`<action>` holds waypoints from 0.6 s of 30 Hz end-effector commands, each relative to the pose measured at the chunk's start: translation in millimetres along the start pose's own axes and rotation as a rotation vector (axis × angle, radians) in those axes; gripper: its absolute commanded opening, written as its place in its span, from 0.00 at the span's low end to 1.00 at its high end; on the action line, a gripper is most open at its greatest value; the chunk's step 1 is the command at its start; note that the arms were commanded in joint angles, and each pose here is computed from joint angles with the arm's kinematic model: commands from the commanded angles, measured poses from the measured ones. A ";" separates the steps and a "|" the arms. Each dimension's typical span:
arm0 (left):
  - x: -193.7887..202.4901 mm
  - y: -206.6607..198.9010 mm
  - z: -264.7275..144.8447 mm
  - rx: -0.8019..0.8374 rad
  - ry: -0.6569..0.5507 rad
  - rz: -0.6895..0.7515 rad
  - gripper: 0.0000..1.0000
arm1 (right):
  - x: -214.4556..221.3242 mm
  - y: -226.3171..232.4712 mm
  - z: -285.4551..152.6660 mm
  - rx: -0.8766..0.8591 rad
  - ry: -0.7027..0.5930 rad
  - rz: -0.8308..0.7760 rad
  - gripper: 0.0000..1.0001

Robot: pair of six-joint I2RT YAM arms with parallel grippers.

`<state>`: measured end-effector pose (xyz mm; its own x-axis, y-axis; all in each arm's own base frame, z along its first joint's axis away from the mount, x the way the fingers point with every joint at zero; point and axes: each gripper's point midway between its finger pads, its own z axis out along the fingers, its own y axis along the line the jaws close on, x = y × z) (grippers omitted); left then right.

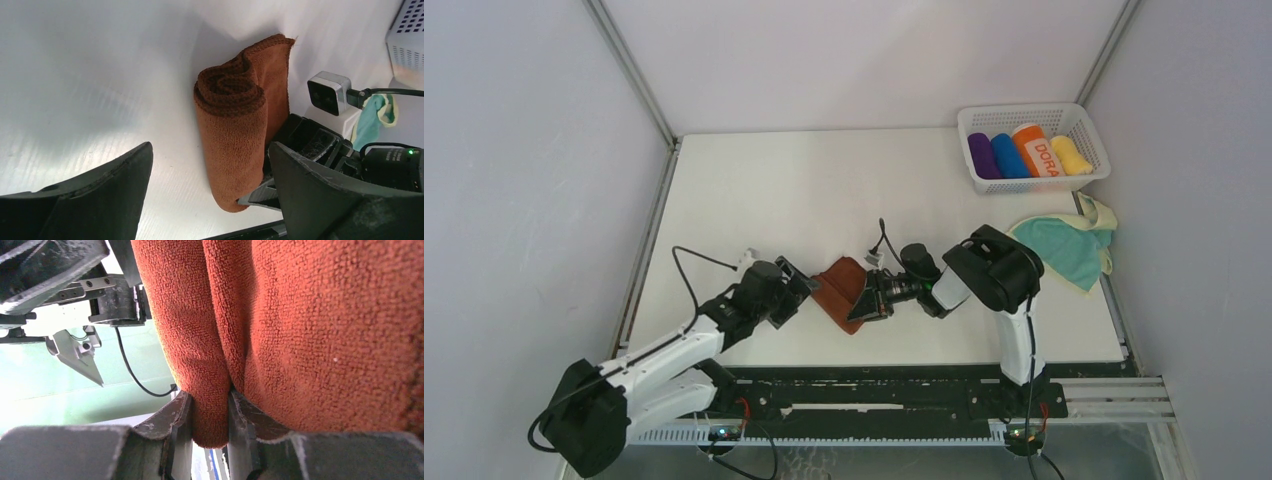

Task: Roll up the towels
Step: Roll the towel at the center of the board.

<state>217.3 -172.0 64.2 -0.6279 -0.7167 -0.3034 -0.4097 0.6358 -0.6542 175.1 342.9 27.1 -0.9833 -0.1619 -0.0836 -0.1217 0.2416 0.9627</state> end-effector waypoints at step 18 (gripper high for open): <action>25.5 23.7 51.6 -0.169 0.099 0.024 0.64 | -1.7 -14.9 -22.8 0.245 -0.044 -0.043 0.44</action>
<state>241.0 -201.8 30.1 -0.6763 -0.6919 -0.2526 -0.4421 0.6556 -0.6121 181.6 334.2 32.2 -0.9892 -0.1211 -0.0825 -0.1162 0.3054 0.9451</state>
